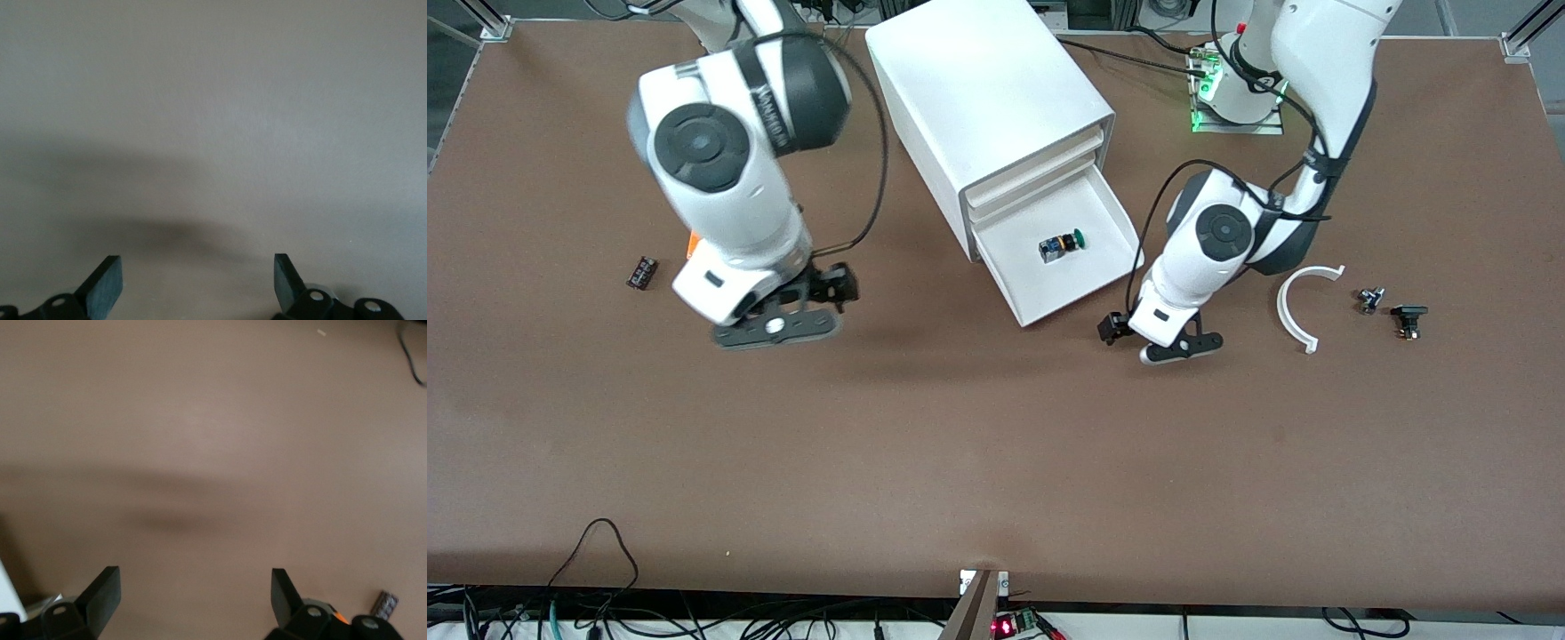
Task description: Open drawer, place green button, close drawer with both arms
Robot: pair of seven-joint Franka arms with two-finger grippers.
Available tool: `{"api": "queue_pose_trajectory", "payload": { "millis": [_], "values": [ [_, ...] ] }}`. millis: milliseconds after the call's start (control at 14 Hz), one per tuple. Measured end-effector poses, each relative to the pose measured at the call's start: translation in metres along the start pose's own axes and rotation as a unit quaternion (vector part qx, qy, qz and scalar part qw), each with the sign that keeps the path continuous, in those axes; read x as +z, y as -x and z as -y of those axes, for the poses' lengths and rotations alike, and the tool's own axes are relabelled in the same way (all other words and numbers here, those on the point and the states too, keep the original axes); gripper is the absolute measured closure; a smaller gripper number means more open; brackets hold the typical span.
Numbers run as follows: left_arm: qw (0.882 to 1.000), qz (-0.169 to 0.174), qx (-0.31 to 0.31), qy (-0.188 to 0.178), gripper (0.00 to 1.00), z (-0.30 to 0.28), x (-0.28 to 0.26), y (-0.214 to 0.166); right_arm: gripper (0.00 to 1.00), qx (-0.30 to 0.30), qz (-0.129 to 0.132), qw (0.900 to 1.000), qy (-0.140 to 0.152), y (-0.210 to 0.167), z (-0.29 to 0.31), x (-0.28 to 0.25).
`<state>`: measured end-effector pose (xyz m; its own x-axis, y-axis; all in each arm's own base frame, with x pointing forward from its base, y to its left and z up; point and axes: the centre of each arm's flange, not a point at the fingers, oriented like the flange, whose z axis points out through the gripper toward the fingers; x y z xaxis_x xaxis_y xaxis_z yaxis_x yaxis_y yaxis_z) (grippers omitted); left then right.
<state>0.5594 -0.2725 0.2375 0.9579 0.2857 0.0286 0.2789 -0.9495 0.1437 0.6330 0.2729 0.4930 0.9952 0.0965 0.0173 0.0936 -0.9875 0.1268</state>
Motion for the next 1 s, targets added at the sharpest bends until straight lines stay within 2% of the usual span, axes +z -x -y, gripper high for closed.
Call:
{"api": "queue_pose_trajectory", "payload": {
  "millis": [286, 500, 714, 1000],
  "values": [
    [1.0, 0.02, -0.003, -0.005, 0.0, -0.018, 0.022, 0.043, 0.0, 0.095, 0.029, 0.995, 0.006, -0.016, -0.113, 0.026],
    [0.998, 0.058, -0.016, 0.007, 0.0, -0.031, 0.032, 0.08, 0.0, 0.147, 0.028, 0.989, 0.001, -0.007, -0.177, 0.014],
    [0.994, 0.103, -0.038, 0.019, 0.0, -0.043, 0.039, 0.121, 0.0, 0.174, 0.024, 0.985, -0.004, 0.006, -0.215, -0.004],
    [0.992, 0.123, -0.014, 0.02, 0.0, -0.061, 0.032, 0.154, 0.0, 0.187, 0.031, 0.982, -0.017, 0.019, -0.239, -0.014]
  ]
}}
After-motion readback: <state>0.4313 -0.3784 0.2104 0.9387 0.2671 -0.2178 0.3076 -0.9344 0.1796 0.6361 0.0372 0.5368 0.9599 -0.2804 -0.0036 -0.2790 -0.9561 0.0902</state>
